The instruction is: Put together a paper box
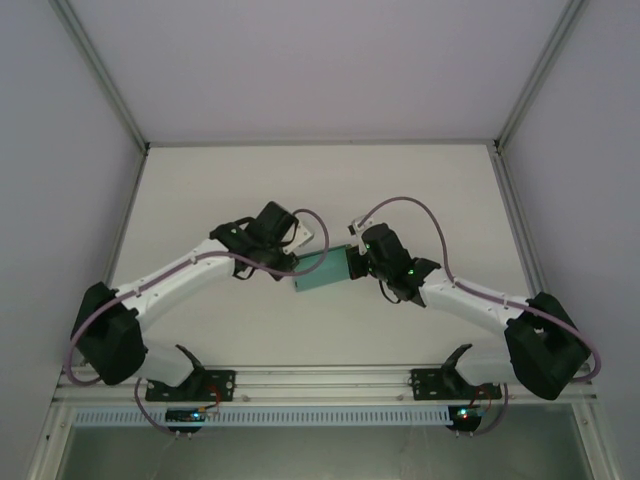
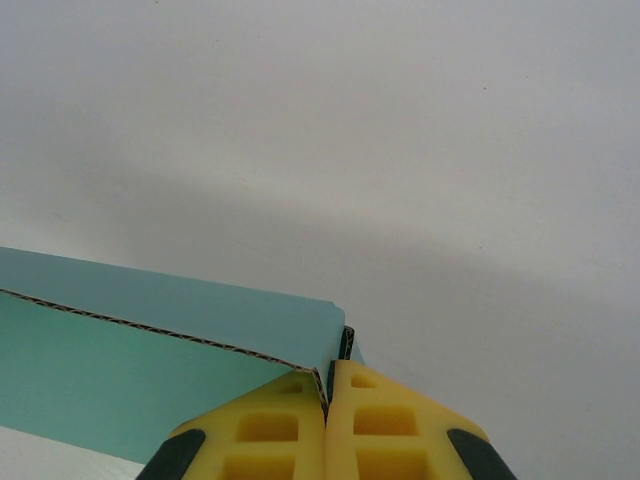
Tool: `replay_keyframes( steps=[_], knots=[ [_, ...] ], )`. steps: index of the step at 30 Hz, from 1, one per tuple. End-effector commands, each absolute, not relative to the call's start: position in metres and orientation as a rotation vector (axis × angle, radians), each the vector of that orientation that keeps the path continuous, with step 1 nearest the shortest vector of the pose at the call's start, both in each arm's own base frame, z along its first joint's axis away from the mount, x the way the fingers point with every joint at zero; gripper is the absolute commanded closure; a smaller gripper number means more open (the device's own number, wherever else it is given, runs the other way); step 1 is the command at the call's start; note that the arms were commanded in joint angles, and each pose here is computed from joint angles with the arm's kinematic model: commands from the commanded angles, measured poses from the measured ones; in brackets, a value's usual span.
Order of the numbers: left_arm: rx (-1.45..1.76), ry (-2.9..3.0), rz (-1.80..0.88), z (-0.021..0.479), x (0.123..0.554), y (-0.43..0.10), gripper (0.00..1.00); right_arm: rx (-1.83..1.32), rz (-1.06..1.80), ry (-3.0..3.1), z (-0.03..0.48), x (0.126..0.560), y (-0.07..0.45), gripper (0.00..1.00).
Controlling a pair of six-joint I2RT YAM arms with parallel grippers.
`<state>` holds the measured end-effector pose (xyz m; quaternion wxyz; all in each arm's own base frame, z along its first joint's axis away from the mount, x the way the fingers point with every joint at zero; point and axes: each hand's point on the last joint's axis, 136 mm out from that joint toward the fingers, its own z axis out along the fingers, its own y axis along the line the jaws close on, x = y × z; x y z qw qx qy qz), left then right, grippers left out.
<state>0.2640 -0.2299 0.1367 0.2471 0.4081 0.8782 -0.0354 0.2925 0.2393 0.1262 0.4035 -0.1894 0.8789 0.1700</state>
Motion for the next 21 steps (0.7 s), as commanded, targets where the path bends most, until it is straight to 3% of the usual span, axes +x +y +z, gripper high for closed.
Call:
replay_keyframes(
  steps=[1,4,7,10,16,18,21],
  knots=[
    [1.097,2.427,-0.081,0.138,0.266,-0.228,0.71,-0.554,0.369,2.447,0.074,0.258,0.225,1.0],
    [1.051,2.425,-0.071,0.143,0.27,-0.228,0.83,-0.557,0.372,2.45,0.074,0.258,0.225,1.0],
    [1.004,2.439,-0.141,0.149,0.268,-0.235,0.87,-0.564,0.365,2.459,0.073,0.257,0.226,1.0],
    [0.947,2.466,-0.176,0.152,0.264,-0.242,0.82,-0.561,0.341,2.465,0.073,0.257,0.225,1.0],
    [0.85,2.552,-0.222,0.143,0.251,-0.244,0.82,-0.556,0.331,2.482,0.073,0.254,0.225,1.0],
    [0.847,2.561,-0.209,0.139,0.251,-0.242,0.83,-0.558,0.331,2.482,0.073,0.253,0.226,1.0],
    [0.812,2.584,-0.185,0.14,0.252,-0.238,0.93,-0.559,0.321,2.484,0.074,0.253,0.225,1.0]
  ],
)
